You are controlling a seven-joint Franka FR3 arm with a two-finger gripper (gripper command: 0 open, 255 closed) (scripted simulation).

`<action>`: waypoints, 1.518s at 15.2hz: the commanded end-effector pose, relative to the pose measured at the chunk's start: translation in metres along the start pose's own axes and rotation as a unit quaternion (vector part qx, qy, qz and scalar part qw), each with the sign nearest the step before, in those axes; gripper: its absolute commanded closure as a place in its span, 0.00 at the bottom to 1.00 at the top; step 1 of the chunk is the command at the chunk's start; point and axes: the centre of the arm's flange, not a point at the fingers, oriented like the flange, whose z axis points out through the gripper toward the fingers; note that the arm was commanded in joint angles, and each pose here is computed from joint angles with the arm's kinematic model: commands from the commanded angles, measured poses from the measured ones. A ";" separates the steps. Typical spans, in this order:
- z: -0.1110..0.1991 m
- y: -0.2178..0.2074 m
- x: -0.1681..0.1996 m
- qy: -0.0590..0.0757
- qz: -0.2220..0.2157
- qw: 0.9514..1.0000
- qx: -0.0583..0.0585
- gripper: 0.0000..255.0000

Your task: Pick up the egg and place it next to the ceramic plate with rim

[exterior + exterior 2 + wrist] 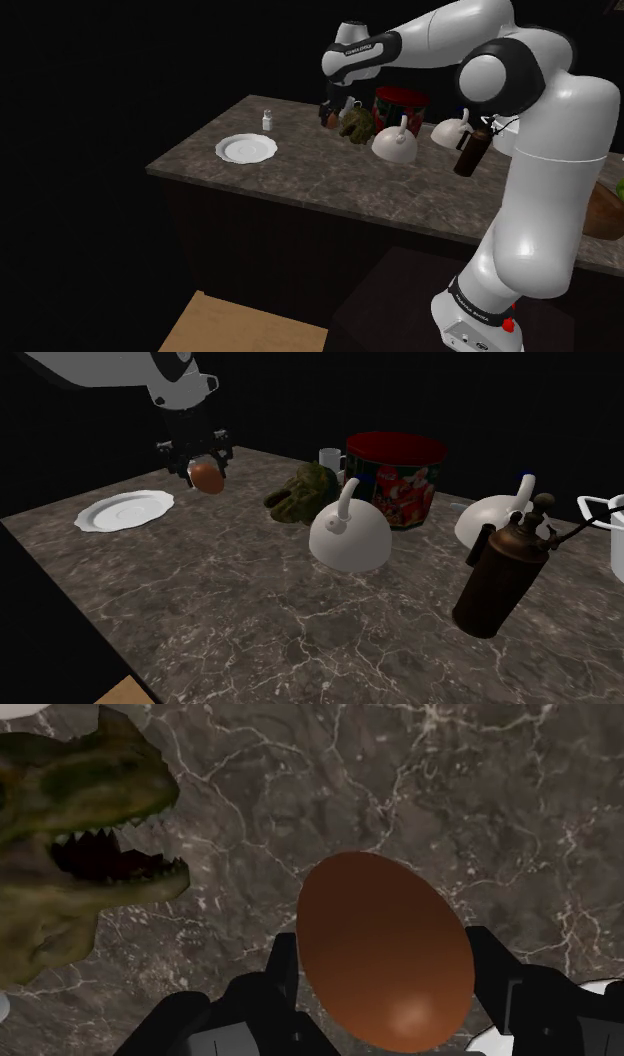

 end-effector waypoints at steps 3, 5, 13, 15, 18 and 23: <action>0.008 -0.020 0.050 0.000 0.000 1.000 0.001 1.00; 0.012 -0.028 0.075 0.000 0.000 1.000 0.001 1.00; 0.032 -0.055 0.145 0.000 0.000 1.000 0.001 1.00; 0.043 -0.056 0.143 0.000 0.000 1.000 0.001 1.00; 0.058 -0.057 0.141 0.000 0.000 1.000 0.001 1.00; 0.084 -0.060 0.136 0.000 0.000 1.000 0.001 1.00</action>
